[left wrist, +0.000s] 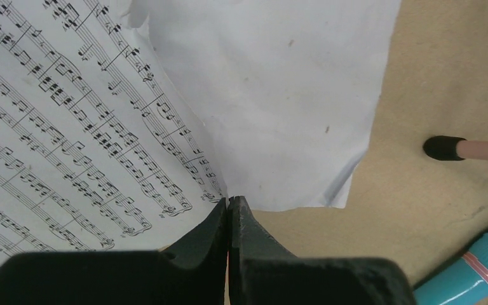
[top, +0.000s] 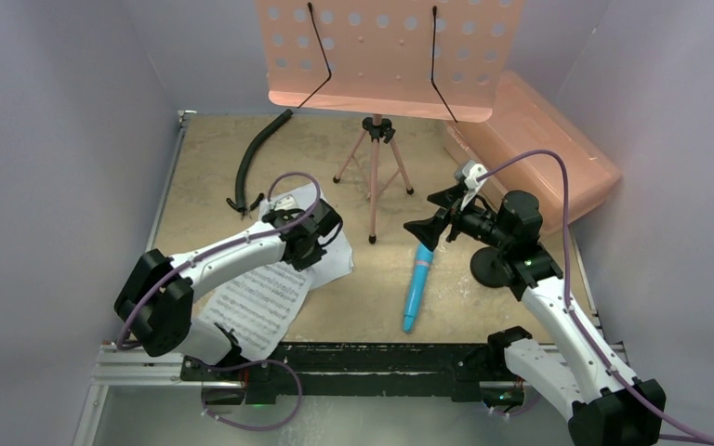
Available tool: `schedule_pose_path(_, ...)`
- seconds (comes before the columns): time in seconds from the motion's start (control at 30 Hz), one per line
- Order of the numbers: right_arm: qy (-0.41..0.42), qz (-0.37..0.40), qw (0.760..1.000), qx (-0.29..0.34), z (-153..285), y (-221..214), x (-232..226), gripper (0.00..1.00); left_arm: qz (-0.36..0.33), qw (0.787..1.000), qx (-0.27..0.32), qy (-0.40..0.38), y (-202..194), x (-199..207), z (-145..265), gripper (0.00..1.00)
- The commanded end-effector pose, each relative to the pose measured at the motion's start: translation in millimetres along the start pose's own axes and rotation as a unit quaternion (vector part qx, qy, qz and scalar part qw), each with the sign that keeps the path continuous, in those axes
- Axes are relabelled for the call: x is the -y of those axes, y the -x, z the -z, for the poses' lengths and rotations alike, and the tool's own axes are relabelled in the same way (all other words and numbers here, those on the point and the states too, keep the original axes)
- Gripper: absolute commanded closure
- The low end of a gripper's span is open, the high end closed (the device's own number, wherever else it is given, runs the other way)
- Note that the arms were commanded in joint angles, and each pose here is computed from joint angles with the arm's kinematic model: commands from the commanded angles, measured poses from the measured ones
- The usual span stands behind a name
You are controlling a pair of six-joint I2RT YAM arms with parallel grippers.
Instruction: Set up the instrument practice props
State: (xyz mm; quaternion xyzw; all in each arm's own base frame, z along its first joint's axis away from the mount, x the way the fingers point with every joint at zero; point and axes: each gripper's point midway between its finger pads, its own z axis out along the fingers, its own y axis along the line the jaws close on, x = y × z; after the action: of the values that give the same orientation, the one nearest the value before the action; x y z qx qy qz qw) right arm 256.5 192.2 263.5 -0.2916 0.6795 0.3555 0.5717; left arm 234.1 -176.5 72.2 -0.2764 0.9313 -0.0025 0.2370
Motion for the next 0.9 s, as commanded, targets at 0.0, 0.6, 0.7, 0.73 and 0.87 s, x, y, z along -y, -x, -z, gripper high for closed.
schedule_pose_path(0.0, -0.008, 0.009, 0.999, 0.029, 2, 29, -1, 0.02, -0.035, 0.995, 0.054, -0.082, 35, 38, 24, 1.00)
schedule_pose_path(0.6, -0.138, -0.118, 0.980, 0.085, 5, 67, 36, 0.02, -0.047, 0.878, 0.267, -0.394, 102, 76, 137, 1.00)
schedule_pose_path(0.7, -0.151, -0.134, 0.976, 0.082, 6, 69, 38, 0.02, -0.043, 0.839, 0.282, -0.463, 99, 80, 159, 1.00)
schedule_pose_path(0.73, -0.152, -0.143, 0.975, 0.077, 7, 68, 38, 0.02, -0.047, 0.825, 0.282, -0.487, 96, 83, 167, 1.00)
schedule_pose_path(0.87, -0.144, -0.154, 0.976, 0.062, 7, 70, 32, 0.02, -0.068, 0.790, 0.271, -0.545, 85, 97, 188, 1.00)
